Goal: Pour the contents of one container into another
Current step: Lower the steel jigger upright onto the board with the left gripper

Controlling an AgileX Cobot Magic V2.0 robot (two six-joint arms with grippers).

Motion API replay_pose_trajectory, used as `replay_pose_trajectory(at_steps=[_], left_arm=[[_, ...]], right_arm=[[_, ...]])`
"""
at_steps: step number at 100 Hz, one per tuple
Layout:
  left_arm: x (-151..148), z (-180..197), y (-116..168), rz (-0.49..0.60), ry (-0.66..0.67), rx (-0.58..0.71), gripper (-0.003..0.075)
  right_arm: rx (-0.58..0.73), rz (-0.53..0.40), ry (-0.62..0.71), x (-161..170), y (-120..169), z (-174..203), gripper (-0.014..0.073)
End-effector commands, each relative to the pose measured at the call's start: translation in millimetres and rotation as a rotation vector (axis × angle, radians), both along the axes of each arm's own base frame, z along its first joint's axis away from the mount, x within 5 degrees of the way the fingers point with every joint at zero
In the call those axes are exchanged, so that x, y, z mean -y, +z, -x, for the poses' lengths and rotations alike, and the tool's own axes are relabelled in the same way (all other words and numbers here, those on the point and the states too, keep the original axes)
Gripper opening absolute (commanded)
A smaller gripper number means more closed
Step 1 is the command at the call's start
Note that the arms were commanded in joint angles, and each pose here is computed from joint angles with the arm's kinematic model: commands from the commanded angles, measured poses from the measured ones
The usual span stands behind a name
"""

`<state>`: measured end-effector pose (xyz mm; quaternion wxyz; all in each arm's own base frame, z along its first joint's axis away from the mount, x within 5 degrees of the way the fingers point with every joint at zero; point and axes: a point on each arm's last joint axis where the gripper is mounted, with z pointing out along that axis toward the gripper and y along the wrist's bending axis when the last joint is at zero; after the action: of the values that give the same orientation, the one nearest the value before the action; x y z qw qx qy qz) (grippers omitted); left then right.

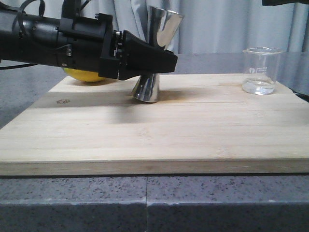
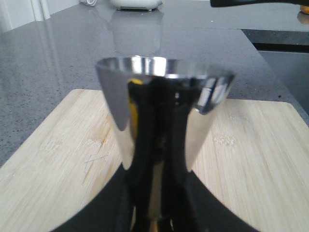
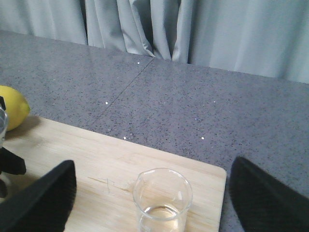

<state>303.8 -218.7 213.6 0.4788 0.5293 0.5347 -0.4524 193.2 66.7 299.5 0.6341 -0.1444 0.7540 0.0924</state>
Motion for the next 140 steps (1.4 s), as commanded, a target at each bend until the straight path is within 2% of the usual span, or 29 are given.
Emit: replay_pose_trajectory(at_steps=[1,86,108,140], left_arm=[[3.2,4.9,31.8,0.153,-0.039,0.03,0.0055],[3.2,4.9,31.8,0.153,-0.039,0.03,0.0057],[3.2,4.9,31.8,0.153,-0.039,0.03,0.0126],[3.2,4.9,31.8,0.153,-0.039,0.03,0.013]], right_arm=[[0.122,-0.034,-0.002,0.9,22.9,0.0,0.0586],[0.125,-0.026,0.001,0.7,22.9,0.0,0.0586],[0.125,-0.026,0.001,0.7,22.9,0.0,0.0586],[0.123,-0.024,0.002,0.7,22.7,0.0,0.0586]])
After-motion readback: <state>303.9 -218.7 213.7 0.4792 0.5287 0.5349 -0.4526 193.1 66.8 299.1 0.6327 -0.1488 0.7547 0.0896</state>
